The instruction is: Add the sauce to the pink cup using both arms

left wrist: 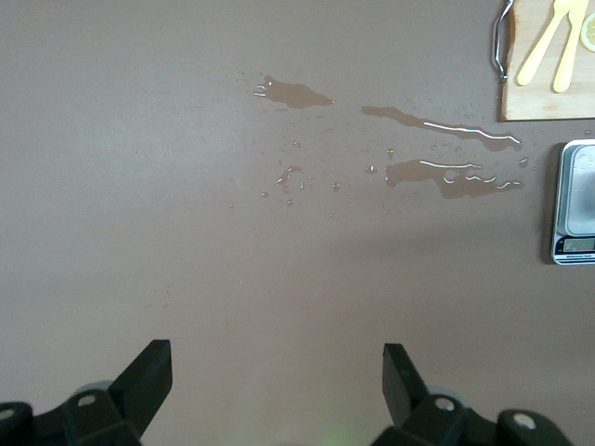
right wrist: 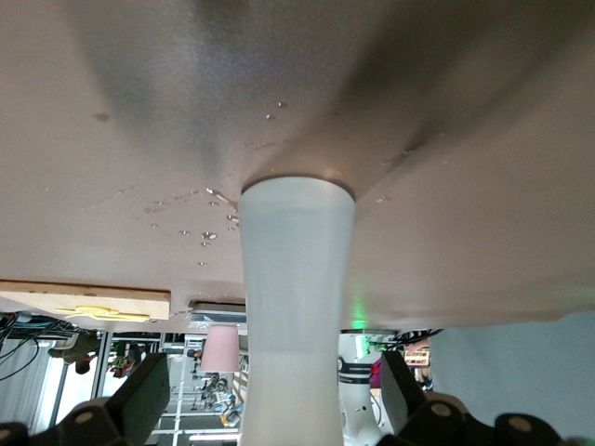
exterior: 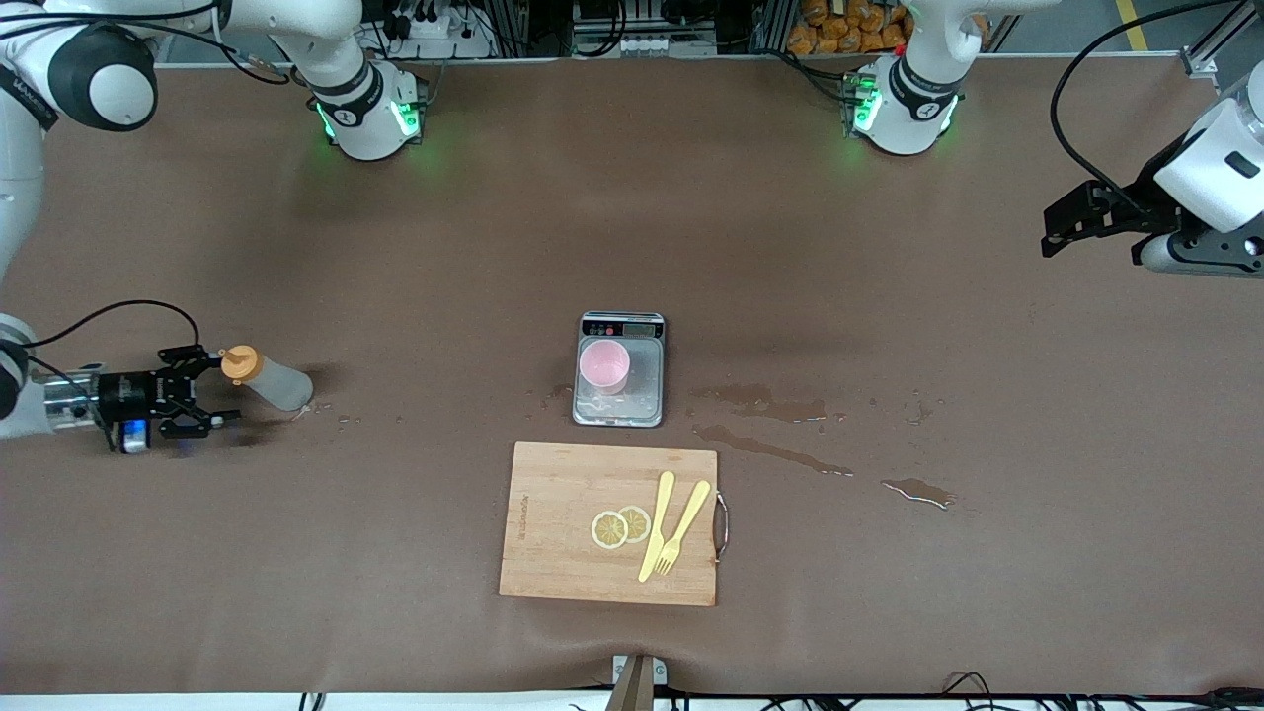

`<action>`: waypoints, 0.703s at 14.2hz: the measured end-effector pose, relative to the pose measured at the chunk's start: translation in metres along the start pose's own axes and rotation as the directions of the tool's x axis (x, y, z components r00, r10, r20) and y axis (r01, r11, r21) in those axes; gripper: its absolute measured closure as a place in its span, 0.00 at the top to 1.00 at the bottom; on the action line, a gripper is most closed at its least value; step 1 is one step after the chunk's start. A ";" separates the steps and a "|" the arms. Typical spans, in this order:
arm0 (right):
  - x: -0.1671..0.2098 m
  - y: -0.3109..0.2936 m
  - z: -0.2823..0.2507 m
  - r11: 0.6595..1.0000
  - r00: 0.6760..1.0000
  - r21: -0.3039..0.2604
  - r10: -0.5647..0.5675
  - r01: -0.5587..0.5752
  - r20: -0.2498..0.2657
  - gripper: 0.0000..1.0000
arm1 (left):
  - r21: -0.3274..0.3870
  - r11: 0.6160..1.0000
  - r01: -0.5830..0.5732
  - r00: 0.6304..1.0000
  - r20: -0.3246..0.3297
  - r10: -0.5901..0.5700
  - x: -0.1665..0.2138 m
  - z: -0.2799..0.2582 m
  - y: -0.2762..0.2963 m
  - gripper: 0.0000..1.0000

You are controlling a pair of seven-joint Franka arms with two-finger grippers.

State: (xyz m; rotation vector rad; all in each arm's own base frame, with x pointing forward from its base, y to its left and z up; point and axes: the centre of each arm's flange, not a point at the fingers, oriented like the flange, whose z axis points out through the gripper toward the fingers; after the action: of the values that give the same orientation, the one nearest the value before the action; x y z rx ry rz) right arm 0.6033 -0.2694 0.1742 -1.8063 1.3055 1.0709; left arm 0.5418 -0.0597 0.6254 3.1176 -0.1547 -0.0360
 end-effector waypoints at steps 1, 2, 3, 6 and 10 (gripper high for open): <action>-0.007 0.000 -0.011 1.000 1.000 -0.011 -0.012 0.012 -0.009 1.00 | 0.000 1.000 0.000 1.000 -0.001 0.000 0.000 0.000 0.000 1.00; -0.017 -0.001 -0.023 0.999 0.999 -0.024 -0.029 0.028 -0.018 1.00 | 0.000 1.000 0.000 1.000 -0.002 0.000 0.000 0.000 0.000 1.00; -0.031 -0.005 -0.033 0.998 0.998 -0.039 -0.048 0.047 -0.031 1.00 | 0.000 1.000 0.000 1.000 -0.002 0.000 0.000 0.000 0.000 1.00; -0.088 -0.027 -0.056 0.987 0.985 -0.110 -0.126 0.113 -0.117 1.00 | 0.000 1.000 0.000 1.000 -0.003 0.000 0.000 -0.001 0.000 1.00; -0.215 -0.076 -0.045 0.942 0.940 -0.248 -0.278 0.226 -0.199 1.00 | 0.000 1.000 0.002 1.000 -0.002 -0.002 0.000 0.000 -0.001 1.00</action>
State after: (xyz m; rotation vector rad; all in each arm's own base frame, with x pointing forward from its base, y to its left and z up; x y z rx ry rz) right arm 0.6506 -0.1963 0.3896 -2.2551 1.0734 0.9123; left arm 0.5424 -0.0587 0.6258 3.1178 -0.1518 -0.0324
